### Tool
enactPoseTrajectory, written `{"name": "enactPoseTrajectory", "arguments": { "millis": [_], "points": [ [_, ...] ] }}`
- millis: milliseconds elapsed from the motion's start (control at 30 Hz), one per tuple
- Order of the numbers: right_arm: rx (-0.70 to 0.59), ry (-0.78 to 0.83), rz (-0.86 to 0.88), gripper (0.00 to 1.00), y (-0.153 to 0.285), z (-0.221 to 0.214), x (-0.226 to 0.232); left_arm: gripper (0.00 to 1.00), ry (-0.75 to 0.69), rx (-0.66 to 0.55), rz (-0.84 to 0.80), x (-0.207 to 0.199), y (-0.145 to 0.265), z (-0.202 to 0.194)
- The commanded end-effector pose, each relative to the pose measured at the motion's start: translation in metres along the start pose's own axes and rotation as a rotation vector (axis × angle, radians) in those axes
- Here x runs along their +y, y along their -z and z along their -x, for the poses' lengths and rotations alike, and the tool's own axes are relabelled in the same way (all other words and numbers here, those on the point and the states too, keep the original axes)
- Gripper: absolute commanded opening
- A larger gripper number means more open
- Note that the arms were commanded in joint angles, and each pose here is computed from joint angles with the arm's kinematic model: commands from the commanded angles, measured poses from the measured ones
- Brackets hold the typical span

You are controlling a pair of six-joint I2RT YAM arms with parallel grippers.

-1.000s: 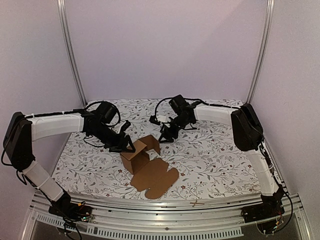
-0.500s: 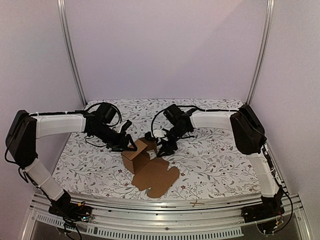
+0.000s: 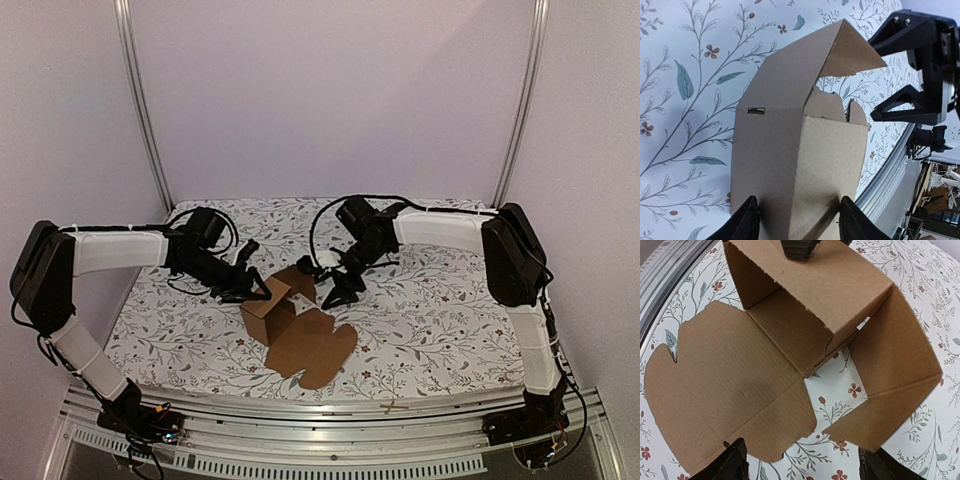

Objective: Fold the paper box

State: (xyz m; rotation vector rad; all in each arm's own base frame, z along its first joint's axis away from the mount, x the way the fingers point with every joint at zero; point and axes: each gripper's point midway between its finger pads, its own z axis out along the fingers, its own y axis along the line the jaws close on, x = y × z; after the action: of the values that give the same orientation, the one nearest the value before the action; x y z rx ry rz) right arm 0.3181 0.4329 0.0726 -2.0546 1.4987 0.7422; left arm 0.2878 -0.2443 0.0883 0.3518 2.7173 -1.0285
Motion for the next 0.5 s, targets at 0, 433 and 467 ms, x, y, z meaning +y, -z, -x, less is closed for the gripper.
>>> {"name": "enactPoseTrajectory", "arguments": {
  "millis": [0, 433, 467],
  "points": [
    [-0.010, 0.043, -0.100, 0.75, 0.063, -0.004, -0.030, 0.54, -0.029, 0.005, 0.015, 0.007, 0.002, -0.003],
    [-0.018, -0.019, -0.262, 0.65, 0.039, -0.021, -0.106, 0.51, -0.112, 0.035, -0.068, -0.009, -0.003, 0.007],
    [-0.018, 0.003, -0.249, 0.65, 0.032, -0.016, -0.102, 0.51, -0.112, 0.045, -0.071, -0.009, -0.005, 0.006]
  ]
}}
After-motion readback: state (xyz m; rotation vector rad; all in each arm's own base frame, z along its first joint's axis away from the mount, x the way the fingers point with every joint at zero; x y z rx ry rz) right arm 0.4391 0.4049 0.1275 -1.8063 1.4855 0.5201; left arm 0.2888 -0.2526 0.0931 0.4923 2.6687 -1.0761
